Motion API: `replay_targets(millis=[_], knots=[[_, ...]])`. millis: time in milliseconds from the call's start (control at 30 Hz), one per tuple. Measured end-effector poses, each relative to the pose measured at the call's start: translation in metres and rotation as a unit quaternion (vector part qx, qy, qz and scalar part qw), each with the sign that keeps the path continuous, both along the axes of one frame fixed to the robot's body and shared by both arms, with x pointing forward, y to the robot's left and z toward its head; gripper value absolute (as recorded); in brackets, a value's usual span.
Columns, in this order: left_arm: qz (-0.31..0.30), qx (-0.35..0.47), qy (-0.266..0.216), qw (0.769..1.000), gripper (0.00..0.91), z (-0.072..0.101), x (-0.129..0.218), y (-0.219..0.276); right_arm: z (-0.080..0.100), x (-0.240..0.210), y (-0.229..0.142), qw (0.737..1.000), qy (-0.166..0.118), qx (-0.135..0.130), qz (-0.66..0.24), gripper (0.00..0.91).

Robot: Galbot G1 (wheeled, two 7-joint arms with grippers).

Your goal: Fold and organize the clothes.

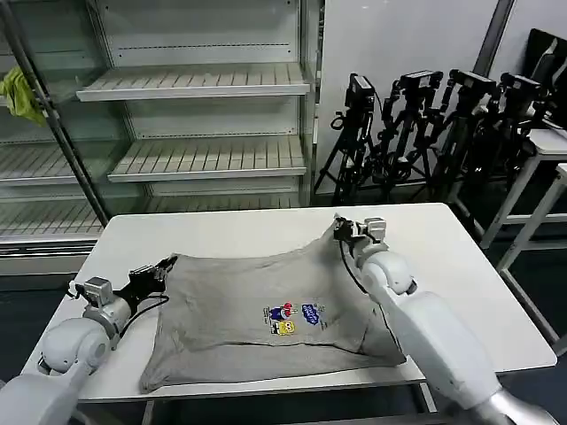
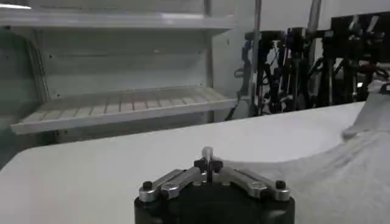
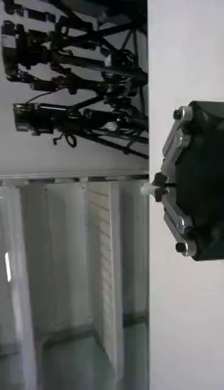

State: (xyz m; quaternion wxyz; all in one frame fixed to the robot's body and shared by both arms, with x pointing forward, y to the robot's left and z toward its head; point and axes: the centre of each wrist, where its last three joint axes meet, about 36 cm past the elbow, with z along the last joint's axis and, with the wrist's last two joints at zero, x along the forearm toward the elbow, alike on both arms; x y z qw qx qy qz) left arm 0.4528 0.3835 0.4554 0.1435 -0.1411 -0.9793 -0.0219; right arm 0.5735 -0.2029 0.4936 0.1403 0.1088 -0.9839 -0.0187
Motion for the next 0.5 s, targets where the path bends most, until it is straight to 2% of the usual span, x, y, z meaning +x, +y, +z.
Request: replay_targets(millis=[500], knots=[[-0.002, -0.003, -0.006, 1.0, 0.06, 0.017, -0.038, 0.003, 0.011, -0.068, -0.038, 1.0, -0.022, -0.01, 0.011, 0.0]])
